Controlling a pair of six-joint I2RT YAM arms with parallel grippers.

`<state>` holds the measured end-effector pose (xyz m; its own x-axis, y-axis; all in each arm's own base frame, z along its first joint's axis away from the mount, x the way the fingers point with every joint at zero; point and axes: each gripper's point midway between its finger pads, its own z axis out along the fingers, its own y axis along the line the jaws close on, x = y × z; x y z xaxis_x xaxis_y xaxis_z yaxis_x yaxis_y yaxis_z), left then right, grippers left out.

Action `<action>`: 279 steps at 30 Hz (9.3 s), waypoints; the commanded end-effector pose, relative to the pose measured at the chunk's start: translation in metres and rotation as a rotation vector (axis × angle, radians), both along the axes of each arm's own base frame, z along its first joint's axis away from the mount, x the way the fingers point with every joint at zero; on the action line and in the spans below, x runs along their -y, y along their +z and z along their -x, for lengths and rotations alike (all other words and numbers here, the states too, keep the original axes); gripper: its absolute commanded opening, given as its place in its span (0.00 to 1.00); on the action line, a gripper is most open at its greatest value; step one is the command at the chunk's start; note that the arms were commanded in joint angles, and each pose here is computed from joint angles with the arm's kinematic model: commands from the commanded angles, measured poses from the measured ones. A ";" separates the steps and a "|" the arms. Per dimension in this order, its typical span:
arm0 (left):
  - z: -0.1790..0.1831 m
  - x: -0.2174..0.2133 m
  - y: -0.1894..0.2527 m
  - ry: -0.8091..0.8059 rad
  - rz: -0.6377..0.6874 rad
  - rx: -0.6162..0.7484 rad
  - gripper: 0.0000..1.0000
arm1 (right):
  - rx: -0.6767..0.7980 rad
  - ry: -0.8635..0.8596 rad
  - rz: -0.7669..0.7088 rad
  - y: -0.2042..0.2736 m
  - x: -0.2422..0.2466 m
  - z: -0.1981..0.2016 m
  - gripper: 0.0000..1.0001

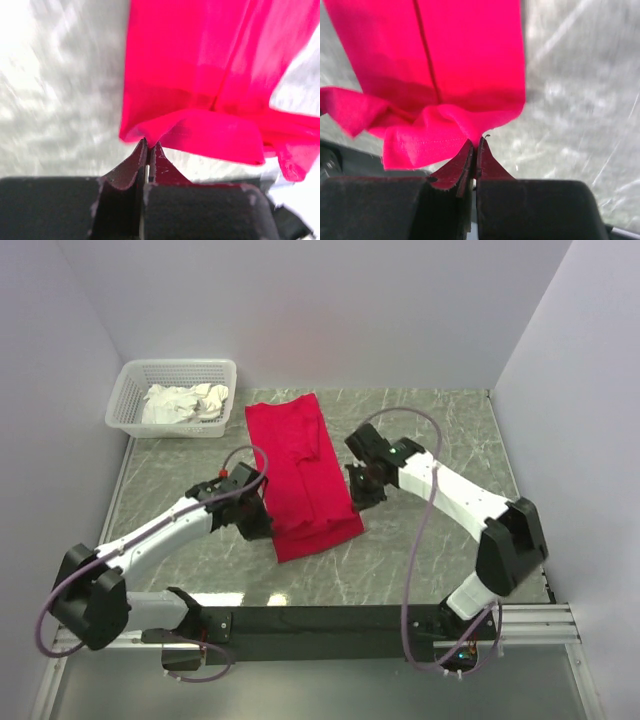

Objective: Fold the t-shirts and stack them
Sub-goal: Fold the tshirt

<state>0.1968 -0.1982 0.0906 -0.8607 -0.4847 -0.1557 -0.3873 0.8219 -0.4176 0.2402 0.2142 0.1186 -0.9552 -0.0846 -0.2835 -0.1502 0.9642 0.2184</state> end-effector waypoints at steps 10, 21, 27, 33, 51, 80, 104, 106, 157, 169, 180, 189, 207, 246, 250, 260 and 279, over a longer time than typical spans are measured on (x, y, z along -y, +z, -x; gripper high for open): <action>-0.130 -0.044 0.014 0.035 -0.156 0.245 0.01 | 0.223 0.044 0.051 0.019 -0.028 -0.121 0.00; -0.160 -0.040 -0.005 0.004 -0.177 0.269 0.01 | 0.202 0.012 0.073 -0.017 -0.023 -0.152 0.00; -0.161 -0.040 -0.020 -0.004 -0.187 0.253 0.01 | 0.208 0.003 0.063 -0.027 -0.025 -0.161 0.00; -0.163 -0.046 -0.037 0.002 -0.232 0.226 0.01 | 0.204 -0.017 0.060 -0.043 -0.025 -0.170 0.00; -0.173 -0.043 -0.027 -0.002 -0.213 0.320 0.27 | 0.276 -0.113 0.023 -0.053 -0.026 -0.183 0.15; -0.074 0.034 -0.054 -0.167 -0.186 0.283 0.44 | 0.282 0.097 -0.155 -0.061 -0.119 -0.145 0.29; -0.010 -0.004 -0.079 -0.164 -0.252 0.042 0.29 | -0.092 -0.075 -0.343 -0.101 -0.065 -0.007 0.29; -0.006 -0.013 -0.067 -0.150 -0.258 0.066 0.31 | -0.080 -0.051 -0.389 -0.089 -0.076 0.000 0.29; 0.007 -0.050 0.007 0.128 -0.096 0.192 0.76 | 0.097 -0.100 -0.178 -0.046 0.003 0.035 0.39; 0.016 -0.034 -0.028 0.069 -0.068 0.110 0.79 | 0.386 -0.112 -0.252 0.021 0.021 0.026 0.72; 0.017 -0.020 -0.056 -0.033 -0.260 0.016 0.48 | 0.259 -0.113 -0.132 -0.017 0.022 0.034 0.60; 0.024 -0.017 -0.074 -0.077 -0.287 -0.027 0.42 | 0.167 -0.120 -0.074 -0.040 0.009 0.037 0.56; 0.031 -0.015 -0.090 -0.123 -0.275 -0.055 0.11 | 0.021 -0.094 0.073 -0.089 -0.015 0.038 0.52; 0.043 -0.025 -0.062 -0.123 -0.246 -0.027 0.01 | -0.115 -0.110 0.153 -0.113 0.019 0.052 0.00; 0.062 -0.029 -0.052 -0.181 -0.215 -0.059 0.01 | -0.106 -0.059 0.173 -0.093 0.035 0.067 0.00; 0.129 -0.023 -0.028 -0.270 0.023 -0.107 0.01 | -0.196 0.088 0.148 -0.077 0.049 0.151 0.00; 0.050 -0.034 0.071 -0.025 -0.097 0.205 0.01 | -0.015 0.092 0.085 0.024 0.031 0.089 0.00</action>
